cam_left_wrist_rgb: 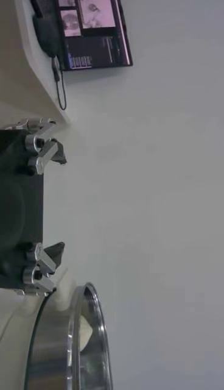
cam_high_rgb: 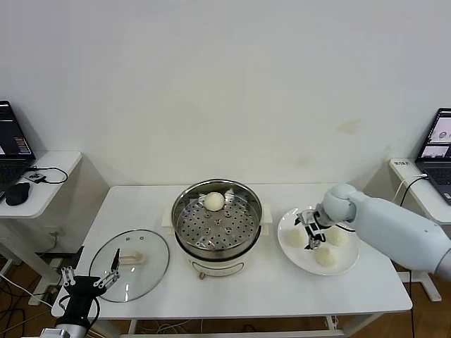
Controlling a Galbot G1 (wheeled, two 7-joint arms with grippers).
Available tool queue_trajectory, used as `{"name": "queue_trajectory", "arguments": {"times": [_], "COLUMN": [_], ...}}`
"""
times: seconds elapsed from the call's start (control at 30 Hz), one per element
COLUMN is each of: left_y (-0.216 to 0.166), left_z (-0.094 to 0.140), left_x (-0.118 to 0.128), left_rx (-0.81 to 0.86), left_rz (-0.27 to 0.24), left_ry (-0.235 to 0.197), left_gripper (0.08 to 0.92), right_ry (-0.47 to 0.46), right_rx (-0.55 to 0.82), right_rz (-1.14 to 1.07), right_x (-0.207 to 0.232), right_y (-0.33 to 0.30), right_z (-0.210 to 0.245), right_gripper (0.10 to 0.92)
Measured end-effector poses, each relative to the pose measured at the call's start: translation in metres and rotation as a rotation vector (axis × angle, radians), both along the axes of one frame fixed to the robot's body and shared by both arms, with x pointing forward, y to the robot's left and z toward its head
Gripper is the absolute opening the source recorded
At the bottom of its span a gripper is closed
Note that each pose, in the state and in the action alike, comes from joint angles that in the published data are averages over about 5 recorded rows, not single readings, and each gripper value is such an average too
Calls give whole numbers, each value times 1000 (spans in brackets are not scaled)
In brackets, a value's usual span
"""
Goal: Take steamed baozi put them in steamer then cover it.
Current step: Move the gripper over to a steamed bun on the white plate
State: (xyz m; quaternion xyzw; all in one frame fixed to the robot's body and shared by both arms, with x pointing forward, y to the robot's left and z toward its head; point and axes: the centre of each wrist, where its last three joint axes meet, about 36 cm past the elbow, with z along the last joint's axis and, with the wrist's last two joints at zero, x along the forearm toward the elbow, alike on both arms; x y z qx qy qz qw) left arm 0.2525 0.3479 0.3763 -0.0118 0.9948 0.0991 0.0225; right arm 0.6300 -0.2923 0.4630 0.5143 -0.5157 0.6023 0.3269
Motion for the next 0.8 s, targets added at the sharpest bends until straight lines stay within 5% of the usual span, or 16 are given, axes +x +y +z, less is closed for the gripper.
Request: {"name": "queue_trajectory", "arguments": {"times": [0.4, 0.8], "left_y": [-1, -3], "left_z": [-2, -2], "left_x": [-1, -2], "left_rx": [-5, -6], "left_rz": [2, 2], "left_ry": [2, 1], "left_gripper": [823, 823], "right_ry": [-3, -3], "right_rx": [-24, -35], "right_rz": [-13, -16], "right_x": [7, 9], "right_y": [2, 5], "right_z": [-15, -22], "right_gripper": [820, 693]}}
